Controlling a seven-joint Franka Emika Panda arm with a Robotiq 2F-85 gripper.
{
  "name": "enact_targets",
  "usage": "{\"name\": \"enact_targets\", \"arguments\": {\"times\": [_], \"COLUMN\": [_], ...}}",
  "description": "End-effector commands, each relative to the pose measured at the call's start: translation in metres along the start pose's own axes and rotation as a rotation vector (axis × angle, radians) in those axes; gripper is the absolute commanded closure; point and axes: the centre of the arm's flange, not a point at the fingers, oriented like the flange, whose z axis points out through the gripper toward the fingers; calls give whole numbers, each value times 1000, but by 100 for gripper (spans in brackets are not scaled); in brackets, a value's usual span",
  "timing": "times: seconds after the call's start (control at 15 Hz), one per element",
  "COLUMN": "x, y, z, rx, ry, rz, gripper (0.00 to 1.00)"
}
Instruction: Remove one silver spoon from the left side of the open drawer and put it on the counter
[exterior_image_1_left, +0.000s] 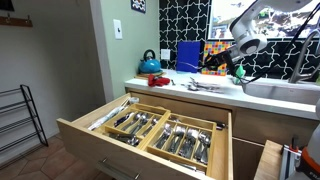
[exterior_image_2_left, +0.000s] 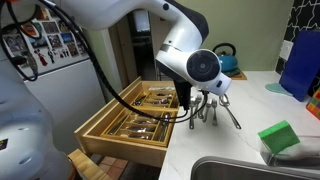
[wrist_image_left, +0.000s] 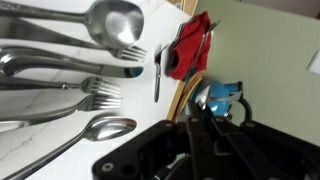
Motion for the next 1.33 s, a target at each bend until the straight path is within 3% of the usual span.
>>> {"name": "enact_targets", "arguments": {"times": [0.0,0.53,1.07,1.27], "x": [24,57,40,32], "y": [8,17,-32,-42], "z": [25,39,96,120], "rx": [-60,-157,-106,-116], "ry": [114,223,183,224], "rz": [119,248,413,446], "gripper": [97,97,97,98]}}
